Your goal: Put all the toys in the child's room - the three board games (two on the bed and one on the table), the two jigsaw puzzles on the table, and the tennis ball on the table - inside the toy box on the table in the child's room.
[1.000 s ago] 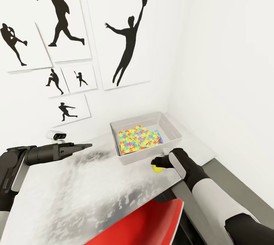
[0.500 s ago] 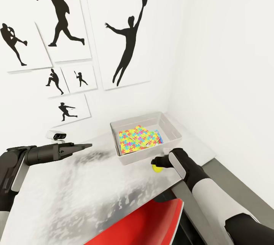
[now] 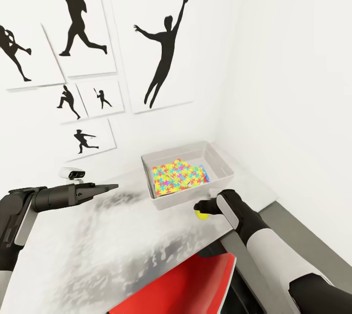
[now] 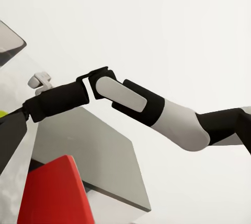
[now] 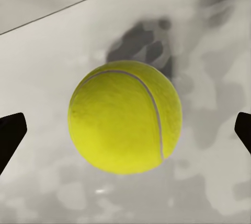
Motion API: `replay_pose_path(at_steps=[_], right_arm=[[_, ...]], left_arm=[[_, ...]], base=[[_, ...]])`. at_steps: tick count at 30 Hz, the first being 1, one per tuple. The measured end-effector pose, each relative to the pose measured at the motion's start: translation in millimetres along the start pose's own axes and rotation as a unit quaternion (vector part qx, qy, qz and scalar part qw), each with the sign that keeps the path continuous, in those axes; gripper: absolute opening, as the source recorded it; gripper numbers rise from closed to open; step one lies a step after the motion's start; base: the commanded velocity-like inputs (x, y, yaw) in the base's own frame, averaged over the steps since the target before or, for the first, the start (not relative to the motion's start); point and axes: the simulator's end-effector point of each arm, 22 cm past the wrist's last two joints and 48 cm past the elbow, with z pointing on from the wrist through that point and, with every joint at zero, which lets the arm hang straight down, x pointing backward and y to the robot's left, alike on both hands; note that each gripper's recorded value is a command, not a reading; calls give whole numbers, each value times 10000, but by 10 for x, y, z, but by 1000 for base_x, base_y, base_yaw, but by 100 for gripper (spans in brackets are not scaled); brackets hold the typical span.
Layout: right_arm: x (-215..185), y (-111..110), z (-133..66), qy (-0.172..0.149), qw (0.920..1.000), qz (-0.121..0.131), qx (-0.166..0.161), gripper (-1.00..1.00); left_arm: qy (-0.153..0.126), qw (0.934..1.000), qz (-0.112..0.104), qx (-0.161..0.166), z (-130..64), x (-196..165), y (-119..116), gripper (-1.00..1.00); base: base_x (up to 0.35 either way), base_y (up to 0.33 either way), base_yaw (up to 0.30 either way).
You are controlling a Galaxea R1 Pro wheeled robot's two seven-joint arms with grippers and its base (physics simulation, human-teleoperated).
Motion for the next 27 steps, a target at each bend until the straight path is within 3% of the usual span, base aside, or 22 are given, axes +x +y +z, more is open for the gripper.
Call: replay_pose_path(at_steps=[27], right_arm=[[124,-34,182,154,9999,37,-6,100]], left_arm=[[25,9998,-200,-34,9,91,191,100]], base=[[0,0,0]])
